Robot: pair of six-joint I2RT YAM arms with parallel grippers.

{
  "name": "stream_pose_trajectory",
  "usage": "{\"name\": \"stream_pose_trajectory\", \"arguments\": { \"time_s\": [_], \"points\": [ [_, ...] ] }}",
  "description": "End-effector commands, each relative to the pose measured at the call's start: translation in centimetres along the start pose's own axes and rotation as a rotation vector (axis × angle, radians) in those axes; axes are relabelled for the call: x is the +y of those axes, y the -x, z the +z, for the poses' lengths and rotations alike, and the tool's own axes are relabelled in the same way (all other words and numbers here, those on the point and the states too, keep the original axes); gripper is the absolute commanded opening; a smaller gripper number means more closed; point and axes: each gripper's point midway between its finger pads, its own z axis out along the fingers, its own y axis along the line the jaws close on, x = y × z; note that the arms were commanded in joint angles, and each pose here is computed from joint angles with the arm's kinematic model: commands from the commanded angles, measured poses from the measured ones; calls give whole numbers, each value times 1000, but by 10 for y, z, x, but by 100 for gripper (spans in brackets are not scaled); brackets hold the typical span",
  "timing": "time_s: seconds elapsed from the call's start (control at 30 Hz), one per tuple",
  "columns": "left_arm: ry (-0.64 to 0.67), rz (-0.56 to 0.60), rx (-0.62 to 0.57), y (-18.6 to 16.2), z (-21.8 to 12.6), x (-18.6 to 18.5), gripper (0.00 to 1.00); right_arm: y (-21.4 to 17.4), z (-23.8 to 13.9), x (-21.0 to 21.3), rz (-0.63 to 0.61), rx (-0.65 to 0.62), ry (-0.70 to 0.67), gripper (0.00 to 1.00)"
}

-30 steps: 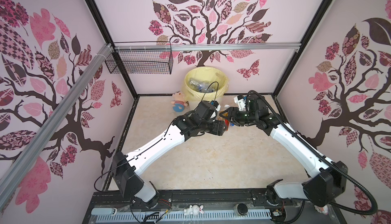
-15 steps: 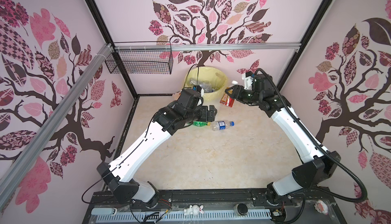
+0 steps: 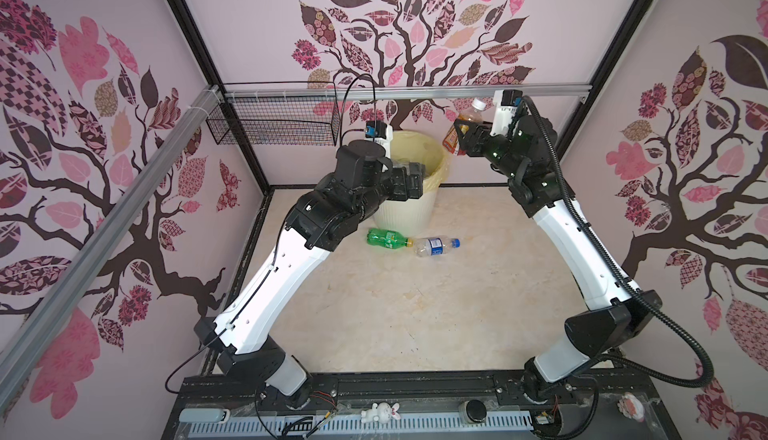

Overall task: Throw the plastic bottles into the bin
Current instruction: 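Carry the Dongpeng bottle with right gripper over the bin and release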

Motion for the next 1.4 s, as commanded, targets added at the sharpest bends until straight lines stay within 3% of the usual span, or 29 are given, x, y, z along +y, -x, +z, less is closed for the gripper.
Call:
{"name": "stream_pose_trajectory", "arguments": {
  "time_s": [0.0, 0.2, 0.37, 0.5, 0.63, 0.73, 0.9, 1.37],
  "points": [
    [13, 58, -82, 27, -5, -2, 97, 73, -6, 21, -132, -244, 40, 53],
    [11, 85, -140, 43, -6, -5, 97, 124, -9, 40, -189, -367, 64, 53],
    [12, 94, -149, 45, -5, -5, 97, 136, 1, 43, -185, -388, 73, 55],
    [23, 98, -144, 43, -4, -2, 97, 102, 29, 30, -133, -305, 62, 56],
    [41, 91, -132, 39, -2, 4, 97, -1, 87, -3, -119, -64, -31, 58],
    [41, 92, -121, 35, -3, 6, 97, -47, 104, -22, -65, 49, -89, 71],
    [59, 97, -107, 29, -6, 12, 97, -36, 103, -22, -66, 33, -109, 99],
    [63, 47, -92, 16, -12, 19, 97, -16, 85, -13, -40, 22, -105, 100]
  ]
}}
